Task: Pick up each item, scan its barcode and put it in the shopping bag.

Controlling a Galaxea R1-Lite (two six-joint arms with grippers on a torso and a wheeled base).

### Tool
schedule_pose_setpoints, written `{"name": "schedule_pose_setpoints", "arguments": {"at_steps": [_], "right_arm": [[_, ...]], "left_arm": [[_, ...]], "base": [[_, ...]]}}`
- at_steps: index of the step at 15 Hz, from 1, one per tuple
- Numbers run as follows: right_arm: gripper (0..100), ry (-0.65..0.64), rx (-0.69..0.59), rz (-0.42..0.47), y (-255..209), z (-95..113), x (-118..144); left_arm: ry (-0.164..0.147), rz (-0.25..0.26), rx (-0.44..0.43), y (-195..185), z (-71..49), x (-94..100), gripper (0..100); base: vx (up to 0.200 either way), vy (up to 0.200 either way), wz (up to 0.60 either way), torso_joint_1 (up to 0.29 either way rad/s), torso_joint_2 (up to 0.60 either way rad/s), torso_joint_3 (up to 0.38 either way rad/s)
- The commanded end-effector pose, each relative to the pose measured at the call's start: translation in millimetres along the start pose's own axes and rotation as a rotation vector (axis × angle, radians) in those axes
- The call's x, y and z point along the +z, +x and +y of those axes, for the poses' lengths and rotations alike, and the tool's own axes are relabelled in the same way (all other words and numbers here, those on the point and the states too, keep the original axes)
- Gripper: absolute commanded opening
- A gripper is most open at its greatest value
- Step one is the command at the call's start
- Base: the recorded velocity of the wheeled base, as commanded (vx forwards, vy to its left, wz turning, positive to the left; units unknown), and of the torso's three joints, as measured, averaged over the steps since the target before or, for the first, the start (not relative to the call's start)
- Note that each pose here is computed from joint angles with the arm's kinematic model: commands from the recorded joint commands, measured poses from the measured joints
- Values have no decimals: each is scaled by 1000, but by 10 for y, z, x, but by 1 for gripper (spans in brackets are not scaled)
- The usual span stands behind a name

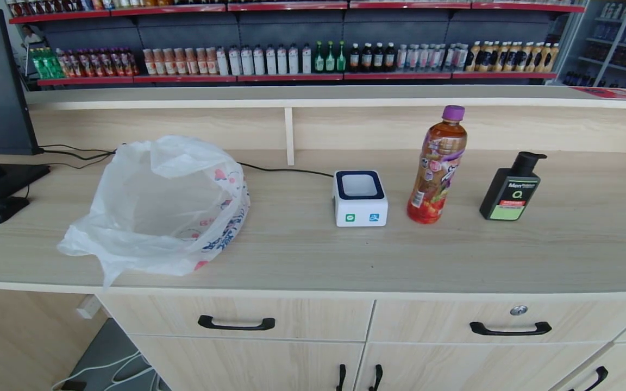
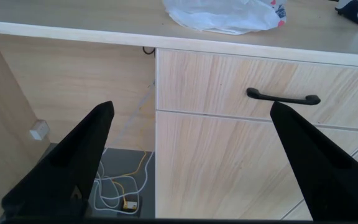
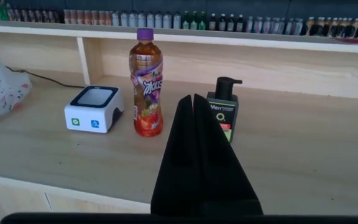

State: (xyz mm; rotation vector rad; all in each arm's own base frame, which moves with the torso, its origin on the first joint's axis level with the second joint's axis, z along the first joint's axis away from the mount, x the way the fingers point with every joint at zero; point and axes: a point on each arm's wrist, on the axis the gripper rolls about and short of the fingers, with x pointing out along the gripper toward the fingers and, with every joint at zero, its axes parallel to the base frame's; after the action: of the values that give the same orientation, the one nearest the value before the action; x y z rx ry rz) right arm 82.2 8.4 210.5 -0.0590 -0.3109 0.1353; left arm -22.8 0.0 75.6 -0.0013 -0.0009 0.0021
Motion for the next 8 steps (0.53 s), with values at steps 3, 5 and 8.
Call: {"name": "schedule_pose_setpoints", "arguments": {"at_steps": [3, 5, 8], "right_arm": [[0, -129, 137, 88, 784, 81, -366], [0, -284, 246, 65, 1041, -106, -361], [0, -445, 341, 14, 1482, -404, -231]], "left_arm": [[0, 1, 1, 1, 0, 1, 100], [0, 1, 1, 1, 0, 1, 100], [0, 1, 1, 1, 0, 1, 100]], "base": [[0, 0, 0, 0, 0, 0], [0, 0, 0, 0, 0, 0], [0, 0, 0, 0, 0, 0]]}}
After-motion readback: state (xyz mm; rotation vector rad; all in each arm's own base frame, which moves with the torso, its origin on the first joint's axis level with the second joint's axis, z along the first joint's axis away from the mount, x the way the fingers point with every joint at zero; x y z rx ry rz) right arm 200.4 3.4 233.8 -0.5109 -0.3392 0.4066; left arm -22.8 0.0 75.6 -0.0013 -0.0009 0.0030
